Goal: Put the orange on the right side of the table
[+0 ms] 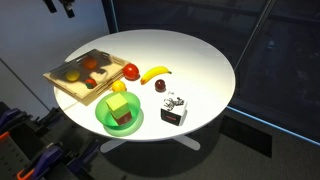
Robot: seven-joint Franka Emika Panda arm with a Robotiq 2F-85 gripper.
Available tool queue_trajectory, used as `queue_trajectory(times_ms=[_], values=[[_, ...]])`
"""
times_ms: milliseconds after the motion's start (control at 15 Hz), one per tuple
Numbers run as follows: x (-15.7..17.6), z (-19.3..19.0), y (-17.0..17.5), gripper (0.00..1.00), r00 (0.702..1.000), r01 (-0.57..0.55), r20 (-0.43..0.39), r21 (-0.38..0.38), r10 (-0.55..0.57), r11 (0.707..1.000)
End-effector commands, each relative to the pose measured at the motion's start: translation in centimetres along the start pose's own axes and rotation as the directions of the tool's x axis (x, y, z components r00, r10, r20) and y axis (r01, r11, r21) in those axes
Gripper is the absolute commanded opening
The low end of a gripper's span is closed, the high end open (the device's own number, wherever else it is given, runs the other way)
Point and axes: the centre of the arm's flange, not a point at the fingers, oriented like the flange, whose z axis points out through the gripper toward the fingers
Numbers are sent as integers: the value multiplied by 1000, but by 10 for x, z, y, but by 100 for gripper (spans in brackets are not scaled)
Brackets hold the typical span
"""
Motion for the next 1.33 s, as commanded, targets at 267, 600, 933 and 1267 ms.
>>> queue_trajectory(times_ms=[267,600,933,1267], values=[[40,37,-12,100,999,-44,-7,-129,43,991],[33,47,-13,100,999,-35,14,-117,37,992],[33,49,-12,100,999,-36,17,-118,39,992],[34,68,-17,100,1000,-8,9,-108,9,994]])
